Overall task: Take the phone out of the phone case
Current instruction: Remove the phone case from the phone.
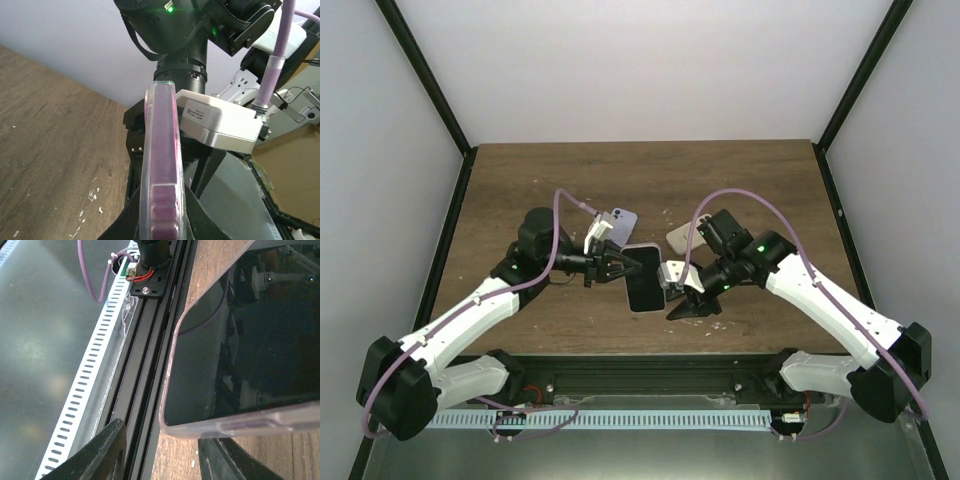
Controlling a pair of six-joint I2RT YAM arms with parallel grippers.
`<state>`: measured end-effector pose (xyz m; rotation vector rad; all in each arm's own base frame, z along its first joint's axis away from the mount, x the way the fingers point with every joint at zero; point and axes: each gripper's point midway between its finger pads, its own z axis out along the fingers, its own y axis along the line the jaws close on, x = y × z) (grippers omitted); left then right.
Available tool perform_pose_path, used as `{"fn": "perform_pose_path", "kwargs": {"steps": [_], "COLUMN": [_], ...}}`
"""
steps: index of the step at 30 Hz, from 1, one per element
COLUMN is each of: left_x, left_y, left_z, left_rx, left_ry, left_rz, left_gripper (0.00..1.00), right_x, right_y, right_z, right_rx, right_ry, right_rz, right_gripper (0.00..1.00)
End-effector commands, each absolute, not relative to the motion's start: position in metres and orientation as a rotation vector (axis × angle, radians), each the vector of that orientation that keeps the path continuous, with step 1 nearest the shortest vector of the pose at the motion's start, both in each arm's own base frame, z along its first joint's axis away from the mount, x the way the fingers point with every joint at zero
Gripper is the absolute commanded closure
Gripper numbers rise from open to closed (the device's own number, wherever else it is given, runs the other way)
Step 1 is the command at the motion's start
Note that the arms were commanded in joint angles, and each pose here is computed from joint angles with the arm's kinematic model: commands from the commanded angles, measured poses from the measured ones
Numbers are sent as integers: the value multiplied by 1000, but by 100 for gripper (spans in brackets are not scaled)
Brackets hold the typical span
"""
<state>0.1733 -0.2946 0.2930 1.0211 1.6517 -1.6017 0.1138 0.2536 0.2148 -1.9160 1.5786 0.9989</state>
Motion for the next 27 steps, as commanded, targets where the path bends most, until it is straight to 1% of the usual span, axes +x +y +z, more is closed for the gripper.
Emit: {"fn": "perform_pose_path", "kwargs": {"steps": [1,7,13,21,27], "left_x": [168,166,163,155,153], "left_y": [-292,-293,-293,-294,-294], "left_z": [315,312,313,313,307], "left_rx": [1062,1053,1058,1076,1084], "left_ry": [1525,1542,1544,1546,1551], "left_rz": [-1610,-1641,-1687,-1814,-1842], "left_gripper": [100,100,100,100,100], "right_x": [113,119,125,144,149], "right_y": [263,267,269,266,265], "right_z": [226,228,229,206,199], "right_rx": [-1885,-1865,-1860,-1904,-1910], "right_ry": [1541,1539,1510,1508,1538], "right_rz": [1014,998,944,780,754], "right_gripper": [61,72,79,87,87]}}
